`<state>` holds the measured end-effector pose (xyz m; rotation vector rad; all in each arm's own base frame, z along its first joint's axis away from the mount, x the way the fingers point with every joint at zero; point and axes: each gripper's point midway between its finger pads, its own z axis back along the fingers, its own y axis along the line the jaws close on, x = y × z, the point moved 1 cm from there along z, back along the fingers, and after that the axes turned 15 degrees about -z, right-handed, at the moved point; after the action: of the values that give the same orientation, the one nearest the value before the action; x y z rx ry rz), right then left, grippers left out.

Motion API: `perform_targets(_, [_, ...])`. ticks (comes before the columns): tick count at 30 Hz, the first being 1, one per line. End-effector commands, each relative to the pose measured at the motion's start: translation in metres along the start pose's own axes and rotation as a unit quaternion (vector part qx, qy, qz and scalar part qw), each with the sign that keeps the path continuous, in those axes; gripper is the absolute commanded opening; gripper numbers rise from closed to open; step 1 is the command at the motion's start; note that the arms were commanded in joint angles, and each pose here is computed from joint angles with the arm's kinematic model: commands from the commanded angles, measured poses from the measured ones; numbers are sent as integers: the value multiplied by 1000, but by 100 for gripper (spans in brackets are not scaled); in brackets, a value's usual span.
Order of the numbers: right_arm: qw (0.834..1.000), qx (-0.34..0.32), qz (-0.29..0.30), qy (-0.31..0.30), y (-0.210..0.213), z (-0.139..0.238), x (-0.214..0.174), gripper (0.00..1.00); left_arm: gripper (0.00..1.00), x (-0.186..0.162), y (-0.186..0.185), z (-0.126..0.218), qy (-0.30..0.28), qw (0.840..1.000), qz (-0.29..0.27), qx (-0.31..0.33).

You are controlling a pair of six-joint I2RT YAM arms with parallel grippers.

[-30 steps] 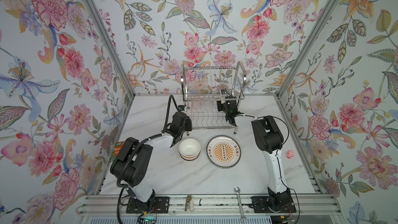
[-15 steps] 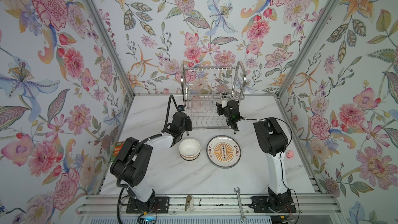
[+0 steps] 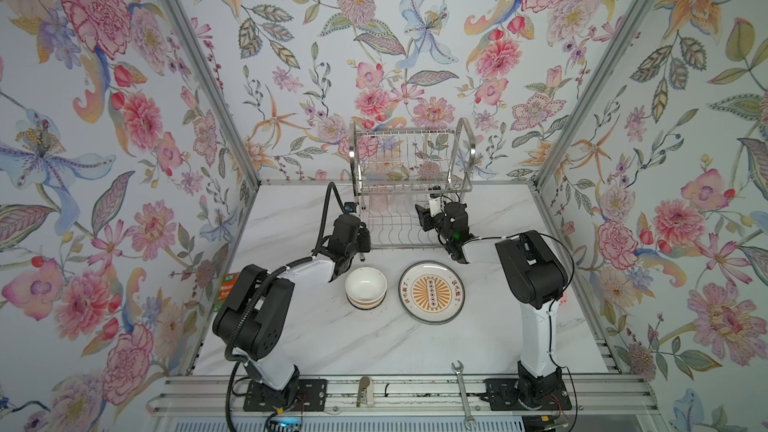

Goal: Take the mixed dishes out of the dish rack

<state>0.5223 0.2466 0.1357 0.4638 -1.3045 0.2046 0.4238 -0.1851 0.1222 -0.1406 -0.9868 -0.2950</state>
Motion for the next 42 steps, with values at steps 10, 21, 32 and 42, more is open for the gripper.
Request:
perform_targets(10, [994, 77, 15, -78, 42, 54, 53, 0, 21, 26, -11, -3, -19, 999, 28, -27])
perform_targets(21, [988, 128, -17, -83, 71, 97, 61, 0, 42, 31, -11, -1, -23, 999, 31, -26])
perform_targets(32, [975, 195, -100, -47, 86, 141, 72, 0, 81, 45, -9, 14, -41, 998, 33, -26])
perform_targets(42, [944, 241, -223, 32, 83, 171, 72, 0, 85, 65, -2, 45, -73, 997, 30, -17])
